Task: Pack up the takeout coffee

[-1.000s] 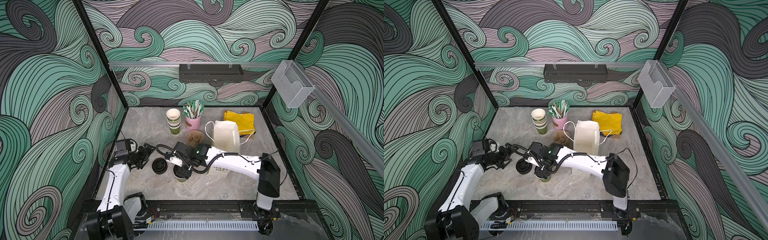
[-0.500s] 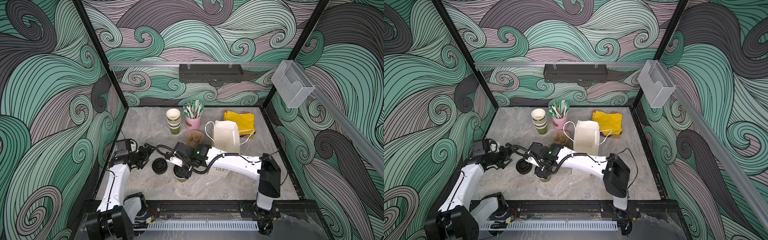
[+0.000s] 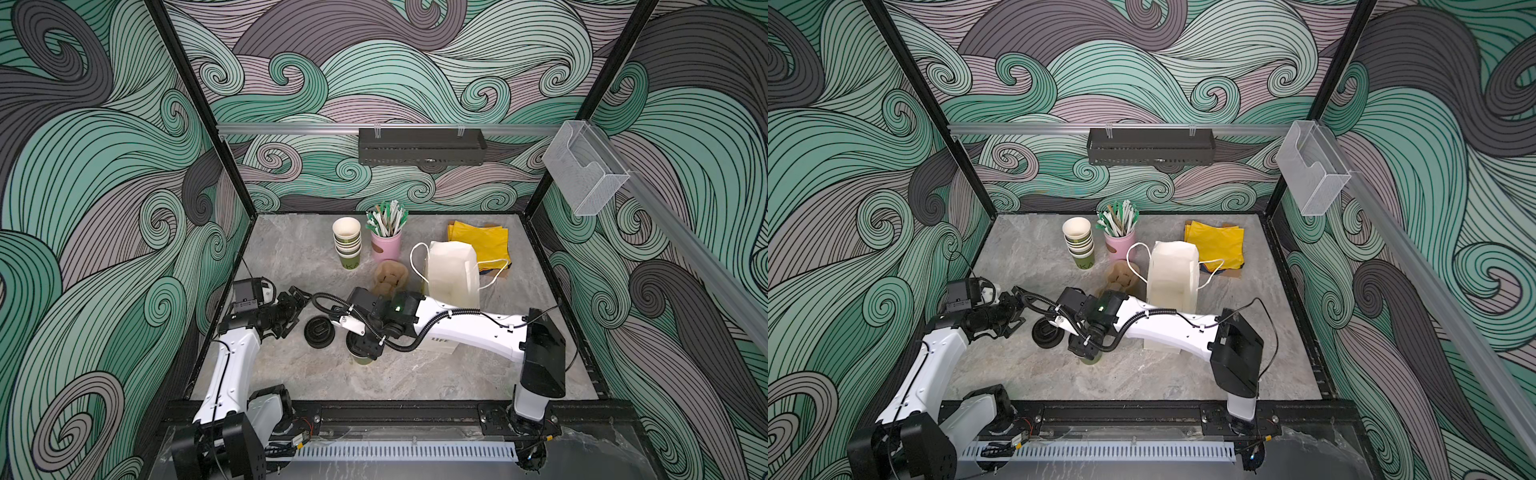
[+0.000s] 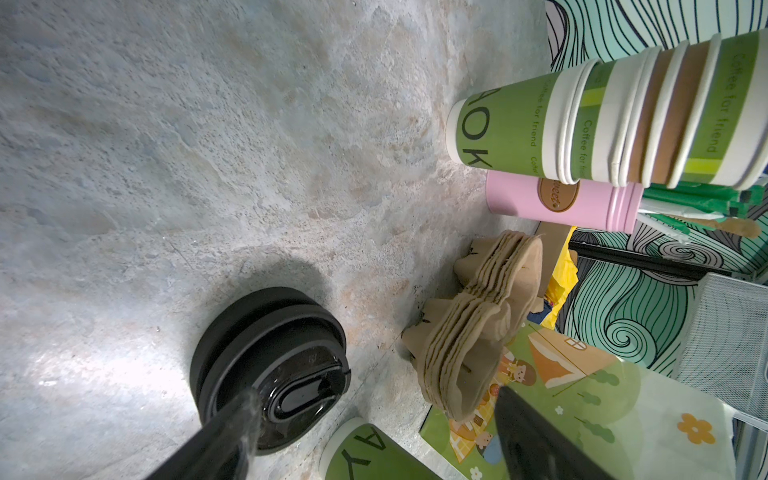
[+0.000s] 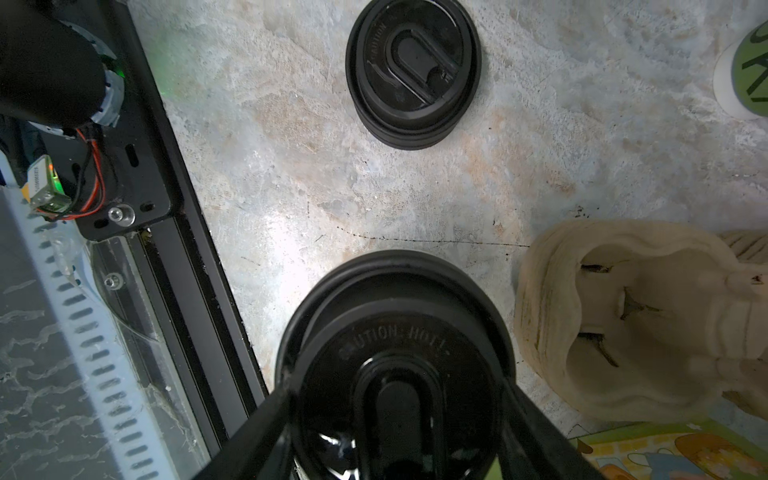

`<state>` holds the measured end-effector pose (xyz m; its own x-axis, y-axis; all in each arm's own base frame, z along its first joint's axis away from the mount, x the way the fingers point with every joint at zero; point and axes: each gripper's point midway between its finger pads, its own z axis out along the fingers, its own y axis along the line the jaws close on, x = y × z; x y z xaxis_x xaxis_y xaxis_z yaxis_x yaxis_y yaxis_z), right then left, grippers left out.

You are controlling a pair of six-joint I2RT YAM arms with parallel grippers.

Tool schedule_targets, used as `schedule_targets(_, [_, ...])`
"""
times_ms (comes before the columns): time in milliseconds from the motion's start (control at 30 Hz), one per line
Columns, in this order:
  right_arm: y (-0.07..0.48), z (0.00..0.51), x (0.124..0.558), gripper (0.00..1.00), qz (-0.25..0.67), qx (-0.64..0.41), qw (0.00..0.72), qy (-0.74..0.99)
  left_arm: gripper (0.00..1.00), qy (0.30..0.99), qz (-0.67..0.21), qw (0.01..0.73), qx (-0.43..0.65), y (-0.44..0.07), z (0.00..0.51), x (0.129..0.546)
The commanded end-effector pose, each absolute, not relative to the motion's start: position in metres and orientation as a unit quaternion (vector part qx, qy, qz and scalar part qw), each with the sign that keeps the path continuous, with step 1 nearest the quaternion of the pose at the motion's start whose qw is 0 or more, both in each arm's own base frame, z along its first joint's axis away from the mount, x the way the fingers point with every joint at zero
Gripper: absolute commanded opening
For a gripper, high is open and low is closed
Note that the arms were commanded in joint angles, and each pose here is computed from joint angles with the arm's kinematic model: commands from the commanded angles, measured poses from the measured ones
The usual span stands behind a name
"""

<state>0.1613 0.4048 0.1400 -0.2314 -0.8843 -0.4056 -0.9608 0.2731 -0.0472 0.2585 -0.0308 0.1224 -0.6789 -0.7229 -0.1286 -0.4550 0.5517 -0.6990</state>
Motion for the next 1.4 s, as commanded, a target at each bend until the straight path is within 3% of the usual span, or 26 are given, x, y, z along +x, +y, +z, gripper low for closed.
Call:
schedule_targets(0, [0.4, 0.157, 0.159, 0.69, 0.11, -0.59, 0.193, 0.776, 0.91, 0.861, -0.327, 0.21, -0.329, -0.035, 0.128, 0.256])
schedule_targets(1367, [0.4, 0.119, 0.156, 0.7, 0.09, -0.599, 0.144, 0.782, 0.91, 0.866, -0.331, 0.202, -0.316, -0.042, 0.127, 0.253])
